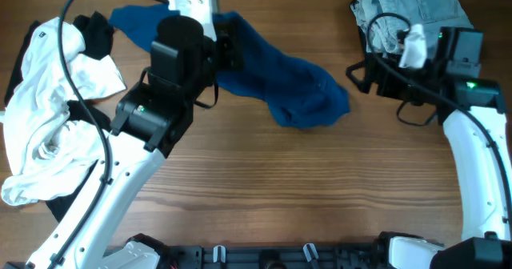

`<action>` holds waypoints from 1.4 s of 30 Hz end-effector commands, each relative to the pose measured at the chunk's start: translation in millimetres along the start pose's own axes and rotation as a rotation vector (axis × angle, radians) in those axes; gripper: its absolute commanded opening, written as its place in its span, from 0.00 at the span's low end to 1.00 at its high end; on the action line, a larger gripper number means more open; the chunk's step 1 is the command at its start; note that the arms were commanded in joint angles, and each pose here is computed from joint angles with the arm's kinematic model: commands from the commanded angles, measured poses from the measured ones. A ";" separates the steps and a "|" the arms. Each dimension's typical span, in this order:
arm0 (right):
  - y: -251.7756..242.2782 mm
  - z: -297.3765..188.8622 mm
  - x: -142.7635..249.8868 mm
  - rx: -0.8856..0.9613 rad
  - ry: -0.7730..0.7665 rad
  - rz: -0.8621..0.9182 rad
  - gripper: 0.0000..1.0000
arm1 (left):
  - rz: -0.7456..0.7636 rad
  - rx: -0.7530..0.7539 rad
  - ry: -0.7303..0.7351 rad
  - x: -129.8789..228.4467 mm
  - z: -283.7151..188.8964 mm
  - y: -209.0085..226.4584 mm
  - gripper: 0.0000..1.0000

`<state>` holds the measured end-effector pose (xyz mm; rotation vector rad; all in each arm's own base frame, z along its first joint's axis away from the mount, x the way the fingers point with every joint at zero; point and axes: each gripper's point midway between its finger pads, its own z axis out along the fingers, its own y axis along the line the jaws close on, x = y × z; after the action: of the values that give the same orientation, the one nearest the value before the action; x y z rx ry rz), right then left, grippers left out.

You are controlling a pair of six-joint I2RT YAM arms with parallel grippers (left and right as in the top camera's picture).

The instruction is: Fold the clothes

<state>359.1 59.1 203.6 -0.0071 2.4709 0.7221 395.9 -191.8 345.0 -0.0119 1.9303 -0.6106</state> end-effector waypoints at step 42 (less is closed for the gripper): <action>233.3 93.4 -27.1 -0.571 -0.280 -0.607 0.68 | -0.064 0.060 0.019 -4.0 -24.0 -15.1 0.04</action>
<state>392.2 293.3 277.7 -0.7835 1.7526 0.9719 380.5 -189.9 345.0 -0.0379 1.9702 -0.6552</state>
